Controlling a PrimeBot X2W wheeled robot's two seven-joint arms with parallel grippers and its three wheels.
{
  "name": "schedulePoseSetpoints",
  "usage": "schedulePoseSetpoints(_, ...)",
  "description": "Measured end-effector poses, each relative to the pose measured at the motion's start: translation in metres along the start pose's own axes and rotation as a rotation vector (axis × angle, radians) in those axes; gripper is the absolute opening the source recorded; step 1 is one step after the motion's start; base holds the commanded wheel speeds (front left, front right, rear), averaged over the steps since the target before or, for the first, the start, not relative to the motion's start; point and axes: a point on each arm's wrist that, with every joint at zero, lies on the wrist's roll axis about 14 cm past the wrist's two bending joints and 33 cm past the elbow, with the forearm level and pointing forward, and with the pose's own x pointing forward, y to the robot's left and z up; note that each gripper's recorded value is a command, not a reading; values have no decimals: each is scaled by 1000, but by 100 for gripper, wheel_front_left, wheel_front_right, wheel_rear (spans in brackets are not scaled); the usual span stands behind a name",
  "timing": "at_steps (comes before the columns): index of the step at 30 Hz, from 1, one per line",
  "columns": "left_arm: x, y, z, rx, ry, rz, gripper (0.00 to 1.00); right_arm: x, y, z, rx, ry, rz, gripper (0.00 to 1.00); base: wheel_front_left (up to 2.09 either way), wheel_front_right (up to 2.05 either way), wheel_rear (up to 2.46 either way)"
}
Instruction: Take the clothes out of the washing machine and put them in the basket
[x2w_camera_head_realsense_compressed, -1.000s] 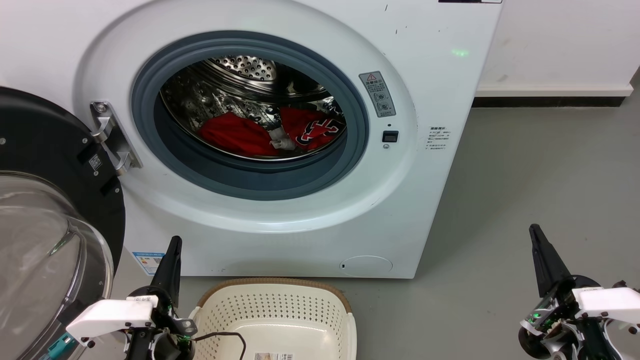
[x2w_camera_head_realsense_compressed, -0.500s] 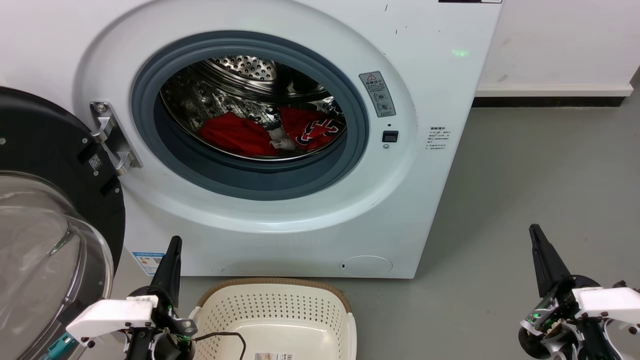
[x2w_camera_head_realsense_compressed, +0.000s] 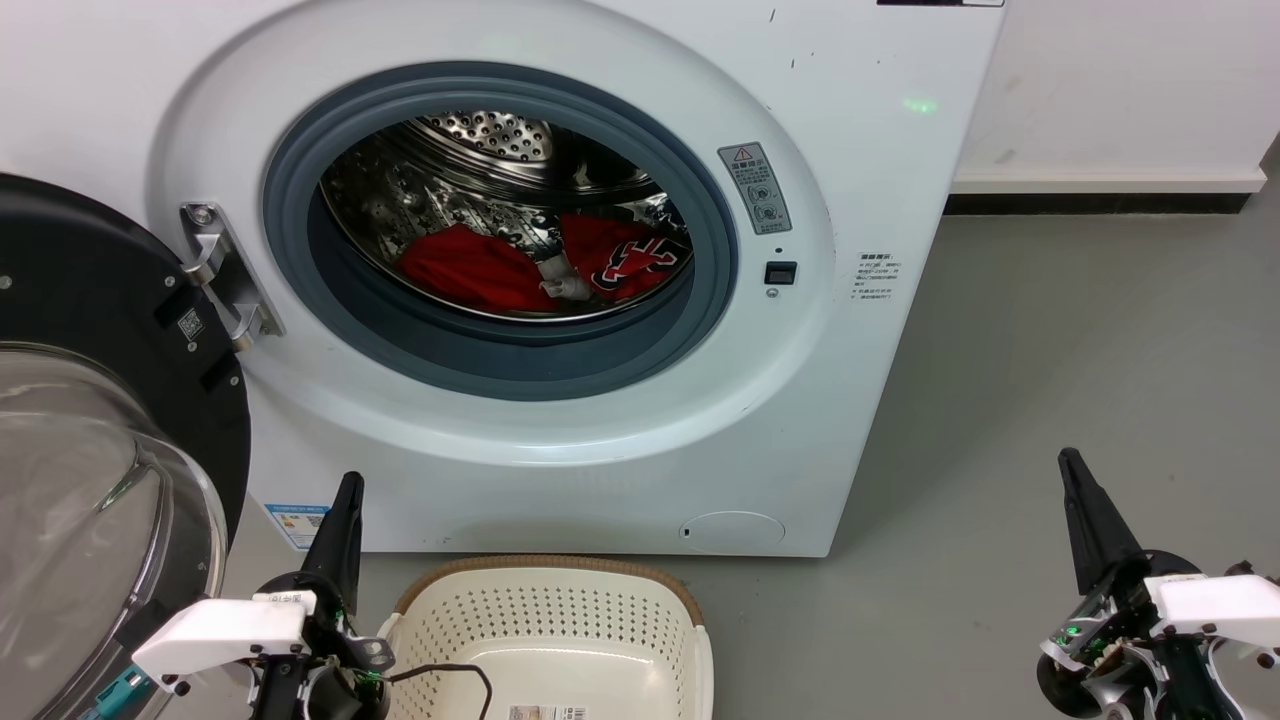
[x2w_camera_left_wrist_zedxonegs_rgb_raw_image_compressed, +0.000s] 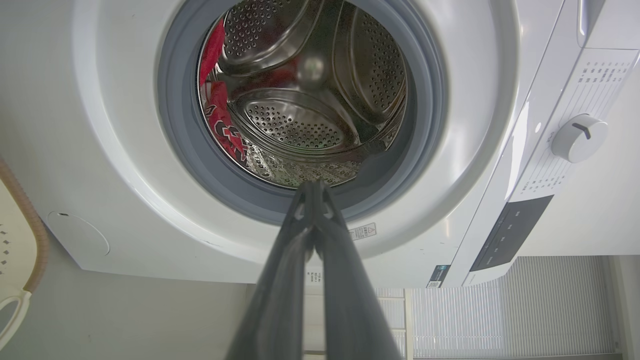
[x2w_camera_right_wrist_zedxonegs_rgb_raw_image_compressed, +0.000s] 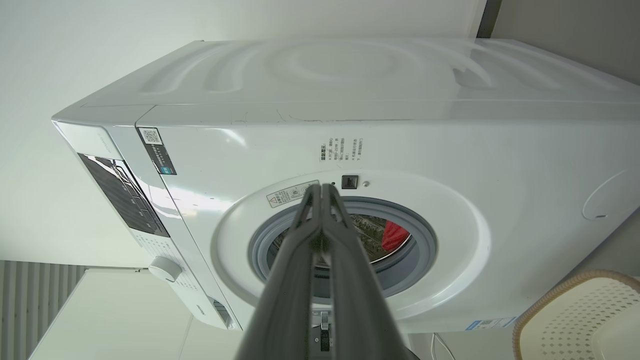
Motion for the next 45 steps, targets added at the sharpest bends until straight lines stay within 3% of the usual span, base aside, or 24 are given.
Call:
schedulePoseSetpoints(1, 0, 0, 0, 0, 0, 0, 0, 0, 0, 0, 0, 0, 0, 0, 0, 0, 0)
schedulePoseSetpoints(2, -1, 2, 0, 0, 0, 5, 100, -1, -2, 0, 1, 0, -4, 100, 0, 0, 0)
schedulePoseSetpoints(7, -12, 25, -1, -5, -5, 73, 100, -12, -25, 2, 5, -12, -74, 100, 0, 0, 0)
schedulePoseSetpoints(13, -11, 20, 3, 53, -27, 63, 100, -12, -25, 6, -49, -35, -77, 100, 0, 0, 0)
schedulePoseSetpoints(34, -9, 9, -8, 496, -22, 88, 100, -14, 4, -2, -590, -28, 5, 100, 0, 0, 0)
schedulePoseSetpoints(45, -10, 5, -12, 712, -39, 91, 100, -17, 12, -7, -812, -31, 39, 100, 0, 0, 0)
